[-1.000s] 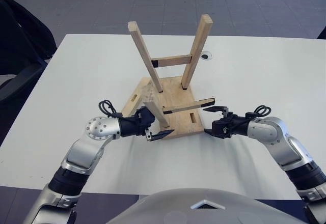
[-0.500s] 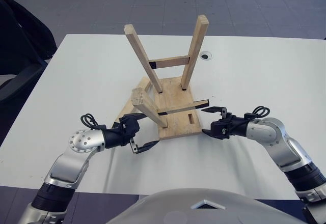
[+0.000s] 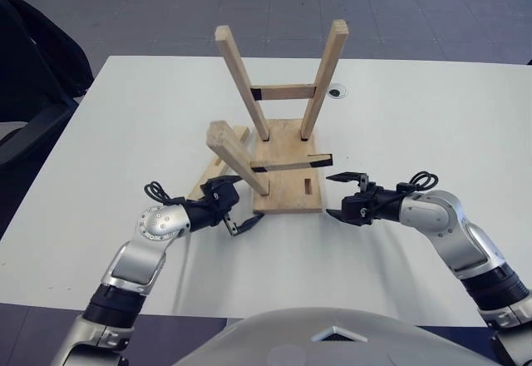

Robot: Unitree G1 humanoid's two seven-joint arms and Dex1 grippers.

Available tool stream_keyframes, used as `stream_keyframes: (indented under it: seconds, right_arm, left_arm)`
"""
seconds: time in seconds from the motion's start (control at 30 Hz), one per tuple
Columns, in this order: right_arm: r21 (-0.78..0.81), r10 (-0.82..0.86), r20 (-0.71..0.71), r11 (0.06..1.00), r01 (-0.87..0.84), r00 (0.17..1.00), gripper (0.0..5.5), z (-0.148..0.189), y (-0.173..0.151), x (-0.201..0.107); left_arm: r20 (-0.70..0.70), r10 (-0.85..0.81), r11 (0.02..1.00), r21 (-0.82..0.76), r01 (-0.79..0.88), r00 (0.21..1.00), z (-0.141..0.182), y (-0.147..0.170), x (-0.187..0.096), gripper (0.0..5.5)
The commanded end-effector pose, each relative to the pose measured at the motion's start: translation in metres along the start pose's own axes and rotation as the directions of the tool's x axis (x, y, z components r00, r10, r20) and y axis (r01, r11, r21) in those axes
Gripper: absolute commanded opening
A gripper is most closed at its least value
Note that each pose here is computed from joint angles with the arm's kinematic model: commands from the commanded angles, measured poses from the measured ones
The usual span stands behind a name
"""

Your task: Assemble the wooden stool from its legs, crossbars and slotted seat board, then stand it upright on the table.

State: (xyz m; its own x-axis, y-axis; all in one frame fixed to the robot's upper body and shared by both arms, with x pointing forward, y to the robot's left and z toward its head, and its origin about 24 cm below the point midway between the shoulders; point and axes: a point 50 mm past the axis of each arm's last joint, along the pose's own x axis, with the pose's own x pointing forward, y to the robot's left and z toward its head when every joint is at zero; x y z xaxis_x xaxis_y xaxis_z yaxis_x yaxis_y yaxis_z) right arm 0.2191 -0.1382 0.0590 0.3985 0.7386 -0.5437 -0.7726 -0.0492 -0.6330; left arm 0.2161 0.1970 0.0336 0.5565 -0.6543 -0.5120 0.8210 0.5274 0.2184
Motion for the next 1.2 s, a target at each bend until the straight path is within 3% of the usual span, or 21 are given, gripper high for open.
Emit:
stream_keyframes:
  seconds: [0.03, 0.17, 0.27, 0.43, 0.7, 1.0, 1.2]
  right_arm:
    - [-0.004, -0.002, -0.013, 1.0, 0.002, 1.0, 3.93, -0.001, -0.001, -0.001]
    - [0.006, -0.014, -0.035, 1.0, 0.015, 0.999, 3.93, -0.005, -0.003, -0.003]
    - [0.017, -0.026, -0.048, 0.999, 0.027, 0.998, 3.93, -0.006, -0.002, -0.006]
    - [0.047, -0.054, -0.073, 0.997, 0.057, 0.996, 3.93, -0.01, -0.002, -0.007]
    - [0.045, -0.101, -0.094, 0.993, 0.106, 0.99, 3.93, -0.014, -0.013, -0.008]
    - [0.037, -0.099, -0.087, 0.994, 0.103, 0.991, 3.93, -0.013, -0.012, -0.007]
    - [0.035, -0.109, -0.095, 0.993, 0.112, 0.99, 3.93, -0.013, -0.012, -0.007]
  left_arm:
    - [0.013, 0.034, 0.999, 0.01, -0.035, 0.999, 0.003, 0.009, 0.001, 5.47]
    - [0.117, 0.042, 0.997, -0.069, -0.034, 0.992, 0.015, -0.008, -0.011, 5.47]
    - [0.127, 0.14, 0.984, -0.131, -0.124, 0.982, 0.017, -0.007, -0.035, 5.47]
    - [0.084, 0.394, 0.908, -0.189, -0.374, 0.915, 0.018, 0.009, -0.062, 4.59]
    - [-0.136, 0.481, 0.798, -0.34, -0.497, 0.866, -0.027, -0.007, -0.054, 3.13]
    - [-0.261, 0.364, 0.822, -0.362, -0.44, 0.894, -0.049, -0.016, -0.05, 3.04]
    - [-0.201, 0.489, 0.764, -0.371, -0.528, 0.849, -0.039, 0.0, -0.052, 2.13]
